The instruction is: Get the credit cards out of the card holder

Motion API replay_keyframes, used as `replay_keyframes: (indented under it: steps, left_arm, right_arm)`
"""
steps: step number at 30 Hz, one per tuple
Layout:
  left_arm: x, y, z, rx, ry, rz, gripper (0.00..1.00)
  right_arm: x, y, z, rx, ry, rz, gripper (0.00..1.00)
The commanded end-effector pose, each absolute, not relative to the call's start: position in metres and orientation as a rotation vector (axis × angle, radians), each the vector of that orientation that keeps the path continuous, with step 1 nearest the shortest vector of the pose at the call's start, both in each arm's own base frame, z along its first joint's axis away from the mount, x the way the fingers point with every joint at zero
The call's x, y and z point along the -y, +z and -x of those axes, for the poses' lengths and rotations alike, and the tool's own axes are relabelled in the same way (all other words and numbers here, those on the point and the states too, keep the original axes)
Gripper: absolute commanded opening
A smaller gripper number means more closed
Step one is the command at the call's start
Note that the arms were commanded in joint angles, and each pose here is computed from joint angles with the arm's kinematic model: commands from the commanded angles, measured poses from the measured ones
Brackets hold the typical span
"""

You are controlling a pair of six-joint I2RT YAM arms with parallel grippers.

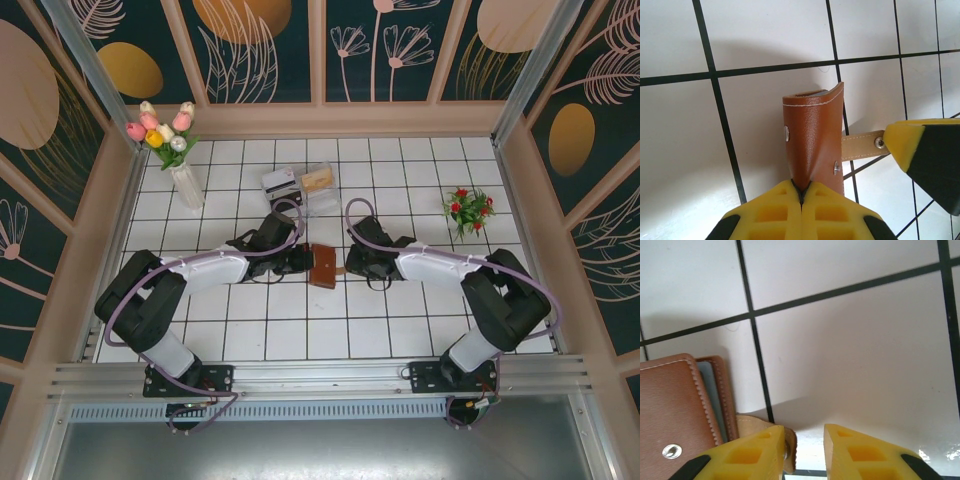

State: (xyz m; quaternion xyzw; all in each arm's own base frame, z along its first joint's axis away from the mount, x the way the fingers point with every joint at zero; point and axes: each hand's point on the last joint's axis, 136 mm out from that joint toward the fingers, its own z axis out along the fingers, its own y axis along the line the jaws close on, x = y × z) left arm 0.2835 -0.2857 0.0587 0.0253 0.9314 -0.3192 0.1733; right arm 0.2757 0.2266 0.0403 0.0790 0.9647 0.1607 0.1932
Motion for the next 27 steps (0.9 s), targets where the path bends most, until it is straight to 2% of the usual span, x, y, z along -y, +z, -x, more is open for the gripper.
replay_keyframes:
  steps: [1,10,16,18,21,23,25,27]
  left_arm:
    - [0.284,0.058,-0.288,-2.648,-0.87,-0.092,0.04]
    - [0.284,0.056,-0.286,-2.664,-0.88,-0.09,0.05]
    - [0.284,0.055,-0.285,-2.67,-0.875,-0.094,0.08]
    - [0.284,0.054,-0.285,-2.675,-0.869,-0.095,0.09]
    - [0.283,0.055,-0.285,-2.678,-0.864,-0.078,0.19]
    - [0.28,0.054,-0.287,-2.685,-0.842,-0.039,0.29]
    - [0.276,0.055,-0.289,-2.683,-0.824,0.001,0.39]
    - [0.269,0.057,-0.293,-2.673,-0.796,0.049,0.45]
  right_arm:
    - [-0.244,0.055,-0.278,-2.68,0.577,-0.151,0.32]
    - [-0.261,0.043,-0.276,-2.739,0.637,-0.108,0.33]
    - [-0.264,0.039,-0.279,-2.743,0.644,-0.116,0.28]
    - [-0.264,0.038,-0.281,-2.74,0.638,-0.119,0.22]
    - [-0.266,0.041,-0.285,-2.723,0.647,-0.118,0.13]
    - [-0.266,0.044,-0.288,-2.708,0.65,-0.118,0.04]
    - [-0.265,0.047,-0.289,-2.696,0.641,-0.115,0.02]
    - [-0.263,0.052,-0.29,-2.683,0.634,-0.092,0.01]
